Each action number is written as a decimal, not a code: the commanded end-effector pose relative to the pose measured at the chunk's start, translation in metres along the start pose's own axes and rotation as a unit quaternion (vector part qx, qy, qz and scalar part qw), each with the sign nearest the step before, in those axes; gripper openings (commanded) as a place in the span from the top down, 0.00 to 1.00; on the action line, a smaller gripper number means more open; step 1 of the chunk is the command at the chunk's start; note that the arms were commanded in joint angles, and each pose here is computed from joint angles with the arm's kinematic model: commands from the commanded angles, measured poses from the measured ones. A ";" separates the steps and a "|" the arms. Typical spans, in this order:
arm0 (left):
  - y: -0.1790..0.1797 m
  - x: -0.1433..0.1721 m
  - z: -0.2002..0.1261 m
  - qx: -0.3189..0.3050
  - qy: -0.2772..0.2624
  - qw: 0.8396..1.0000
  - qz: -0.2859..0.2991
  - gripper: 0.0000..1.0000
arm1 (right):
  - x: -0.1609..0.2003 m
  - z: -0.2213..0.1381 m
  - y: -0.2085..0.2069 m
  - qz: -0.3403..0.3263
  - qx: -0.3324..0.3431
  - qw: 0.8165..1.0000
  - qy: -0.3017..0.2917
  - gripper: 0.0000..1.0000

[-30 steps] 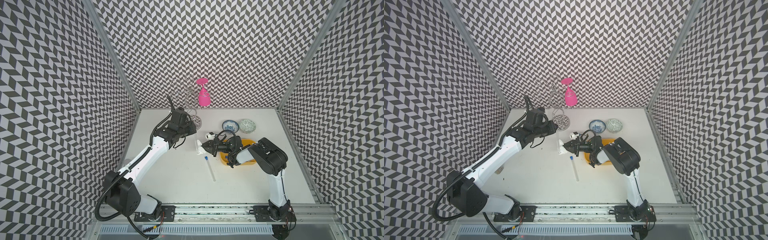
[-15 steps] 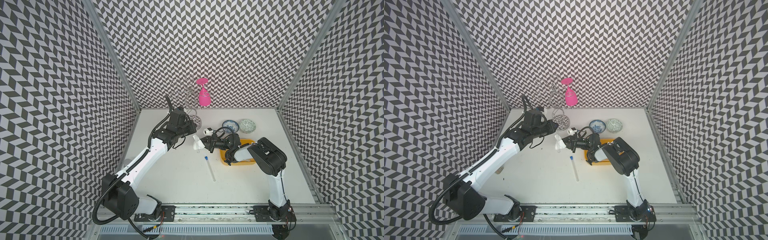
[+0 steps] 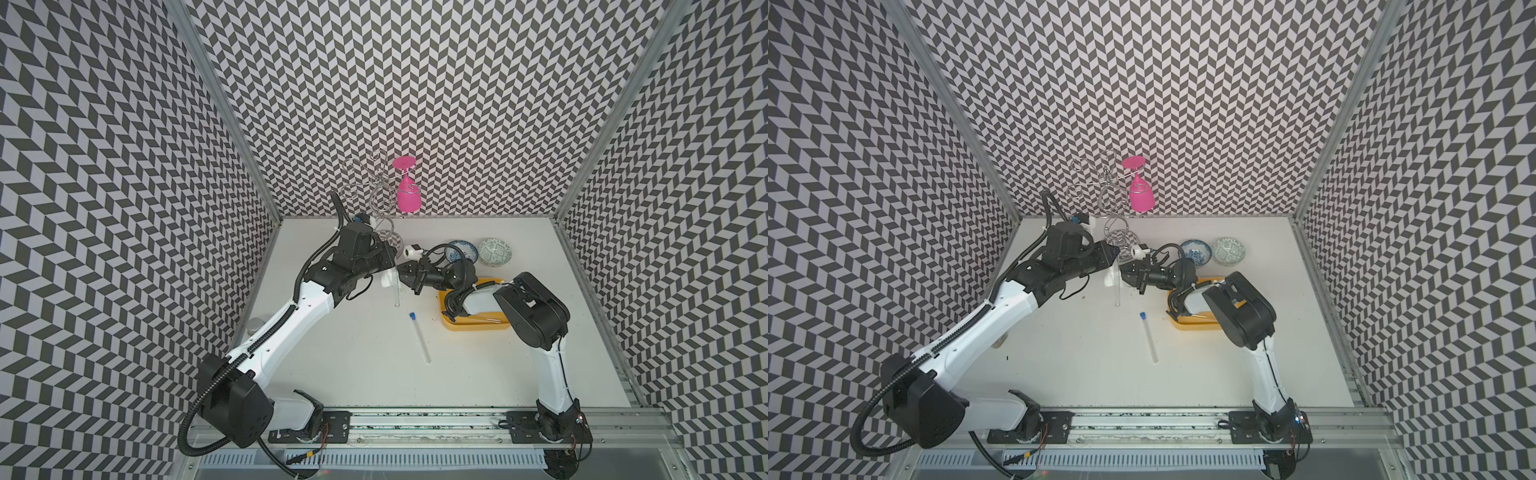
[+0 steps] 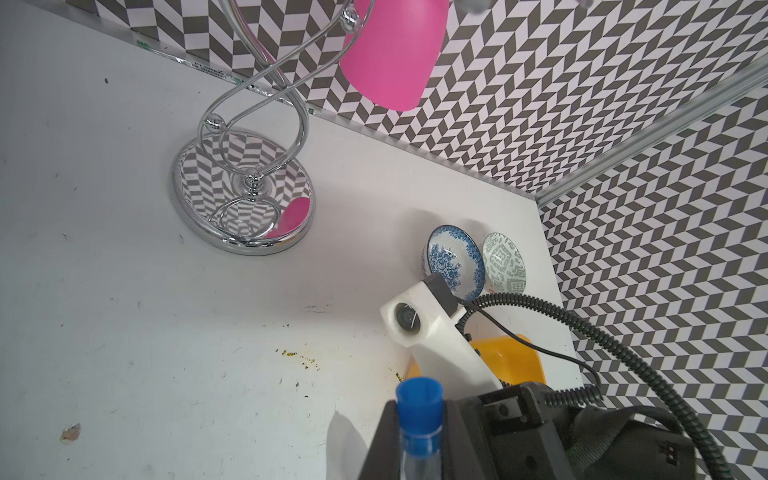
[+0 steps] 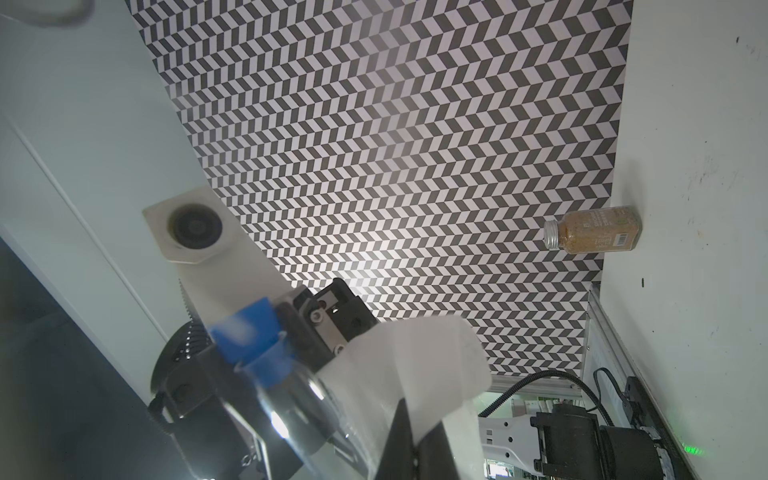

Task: Wipe the exteriors of test tubes
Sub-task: Wipe the dirt from the test tube, then place the test tube in the storage box, then pick up the test tube at the center of the board.

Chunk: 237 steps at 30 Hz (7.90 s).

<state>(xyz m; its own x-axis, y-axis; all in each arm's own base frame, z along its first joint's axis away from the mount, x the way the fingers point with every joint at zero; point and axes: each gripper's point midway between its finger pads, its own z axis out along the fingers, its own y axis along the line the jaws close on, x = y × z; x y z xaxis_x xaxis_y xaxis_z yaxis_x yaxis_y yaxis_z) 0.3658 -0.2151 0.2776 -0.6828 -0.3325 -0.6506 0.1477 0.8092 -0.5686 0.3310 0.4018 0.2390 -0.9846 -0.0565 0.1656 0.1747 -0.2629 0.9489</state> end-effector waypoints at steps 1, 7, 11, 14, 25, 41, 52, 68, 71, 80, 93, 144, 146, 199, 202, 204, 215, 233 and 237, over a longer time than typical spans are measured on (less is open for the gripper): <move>0.004 0.003 -0.005 -0.010 -0.003 1.000 0.009 0.93 | -0.003 0.003 0.021 0.056 -0.030 0.998 0.005 1.00; 0.011 0.000 -0.009 -0.027 -0.013 0.999 0.022 0.93 | -0.009 0.001 0.030 0.049 -0.030 0.998 -0.001 1.00; 0.015 -0.004 -0.010 -0.039 -0.023 0.998 0.032 0.93 | -0.006 -0.001 0.031 0.050 -0.029 0.998 0.000 1.00; 0.015 -0.008 -0.008 -0.046 -0.029 0.998 0.037 0.93 | -0.002 -0.002 0.028 0.056 -0.026 0.998 -0.001 1.00; 0.017 -0.028 0.004 -0.062 -0.048 0.995 0.055 0.93 | 0.023 -0.004 0.016 0.074 -0.015 0.997 0.003 1.00; 0.037 -0.051 0.016 -0.089 -0.065 0.992 0.068 0.93 | 0.055 -0.010 -0.003 0.087 0.021 0.996 0.013 1.00; 0.042 -0.033 0.006 -0.096 -0.031 0.994 0.040 0.93 | 0.000 -0.003 -0.005 -0.159 0.282 0.946 -0.003 1.00; 0.023 0.015 0.013 -0.038 0.073 0.997 0.006 0.92 | -0.011 -0.016 0.031 -0.426 0.353 0.833 -0.012 1.00; 0.024 0.025 0.018 -0.035 0.087 0.996 0.000 0.92 | -0.003 -0.014 0.040 -0.441 0.333 0.833 -0.011 1.00; 0.009 0.050 0.050 -0.033 0.119 0.991 0.050 0.92 | -0.005 -0.073 0.048 -0.409 0.350 0.840 -0.066 1.00; -0.110 0.110 0.129 0.030 0.143 0.952 0.269 0.92 | -0.050 -0.293 0.095 -0.282 0.403 0.798 -0.349 1.00; -0.126 0.078 0.107 0.009 0.110 0.957 0.270 0.03 | -0.041 -0.322 0.096 -0.278 0.428 0.771 -0.381 1.00; -0.094 0.070 0.094 -0.018 0.143 0.964 0.221 0.03 | -0.043 -0.312 0.089 -0.283 0.430 0.774 -0.368 1.00; 0.093 0.251 0.109 -0.163 0.460 0.869 0.087 0.70 | -0.029 -0.285 0.045 -0.255 0.444 0.779 -0.362 1.00; 0.096 0.243 0.111 -0.171 0.448 0.872 0.099 0.75 | -0.028 -0.284 0.043 -0.257 0.441 0.780 -0.361 1.00; 0.099 0.236 0.111 -0.176 0.438 0.876 0.101 0.77 | -0.027 -0.283 0.043 -0.258 0.441 0.781 -0.359 1.00; 0.131 0.180 0.106 -0.212 0.358 0.902 0.118 0.86 | -0.020 -0.259 0.030 -0.269 0.441 0.789 -0.332 1.00; 0.162 0.183 0.082 -0.220 0.350 0.906 0.086 0.50 | -0.025 -0.235 0.029 -0.279 0.435 0.794 -0.319 1.00; 0.160 0.186 0.082 -0.209 0.351 0.909 0.084 0.60 | -0.021 -0.236 0.027 -0.277 0.435 0.794 -0.322 1.00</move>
<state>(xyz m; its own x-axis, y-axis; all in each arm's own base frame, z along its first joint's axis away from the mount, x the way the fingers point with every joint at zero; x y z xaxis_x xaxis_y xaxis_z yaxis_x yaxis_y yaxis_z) 0.3215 -0.1836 0.0243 -0.9880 0.0782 -0.1333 0.0965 0.9859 -0.1365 0.3560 0.1688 0.1821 -0.7973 0.3915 -0.4594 -0.0504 0.7153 0.6970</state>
